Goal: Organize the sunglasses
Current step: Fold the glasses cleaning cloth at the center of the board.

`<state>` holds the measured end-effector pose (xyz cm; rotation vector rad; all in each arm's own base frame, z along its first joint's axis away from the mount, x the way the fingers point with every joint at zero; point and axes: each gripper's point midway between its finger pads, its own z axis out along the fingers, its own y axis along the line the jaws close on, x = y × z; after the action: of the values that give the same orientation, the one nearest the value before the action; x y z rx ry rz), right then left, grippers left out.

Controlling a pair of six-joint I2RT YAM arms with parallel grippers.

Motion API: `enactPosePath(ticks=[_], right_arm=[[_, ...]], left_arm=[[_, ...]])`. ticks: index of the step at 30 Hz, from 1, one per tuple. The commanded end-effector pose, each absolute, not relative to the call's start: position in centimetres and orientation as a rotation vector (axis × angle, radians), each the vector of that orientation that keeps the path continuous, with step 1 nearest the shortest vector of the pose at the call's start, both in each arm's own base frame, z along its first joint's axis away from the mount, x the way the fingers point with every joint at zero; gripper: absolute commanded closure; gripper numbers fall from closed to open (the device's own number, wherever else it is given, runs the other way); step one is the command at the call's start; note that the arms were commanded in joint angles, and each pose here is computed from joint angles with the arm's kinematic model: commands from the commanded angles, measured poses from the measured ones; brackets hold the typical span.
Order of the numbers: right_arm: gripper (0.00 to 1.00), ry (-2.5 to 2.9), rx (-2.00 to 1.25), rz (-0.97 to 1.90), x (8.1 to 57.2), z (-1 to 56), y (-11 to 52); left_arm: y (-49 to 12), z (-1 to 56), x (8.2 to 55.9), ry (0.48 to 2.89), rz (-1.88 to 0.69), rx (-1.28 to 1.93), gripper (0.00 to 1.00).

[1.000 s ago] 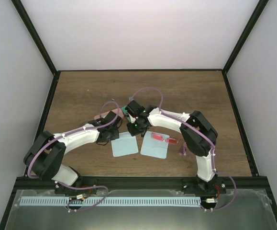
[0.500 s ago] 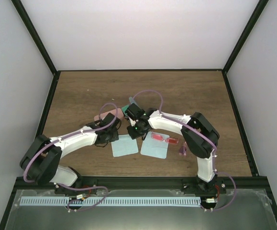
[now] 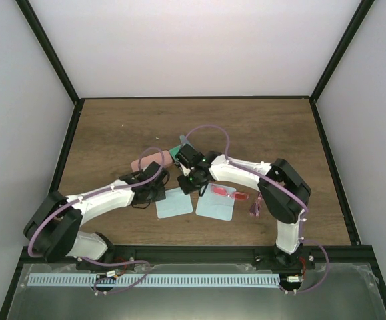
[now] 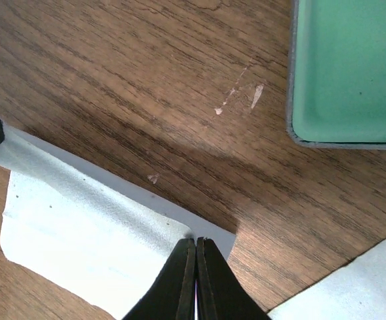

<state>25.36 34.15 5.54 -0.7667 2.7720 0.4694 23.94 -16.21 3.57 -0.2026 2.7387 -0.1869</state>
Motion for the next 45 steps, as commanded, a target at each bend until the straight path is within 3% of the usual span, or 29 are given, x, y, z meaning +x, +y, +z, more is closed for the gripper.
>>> enactPosePath(ticks=[1,45], right_arm=[[0.99,2.766,-0.749,0.452,25.1,6.5,33.6],[0.99,2.82,-0.794,0.398,20.9,4.6,32.0]], left_arm=[[-15.9,3.6,23.2,2.742,-0.174,-0.193,0.96],[-15.8,2.7,19.8,2.765,-0.202,-0.199,0.96]])
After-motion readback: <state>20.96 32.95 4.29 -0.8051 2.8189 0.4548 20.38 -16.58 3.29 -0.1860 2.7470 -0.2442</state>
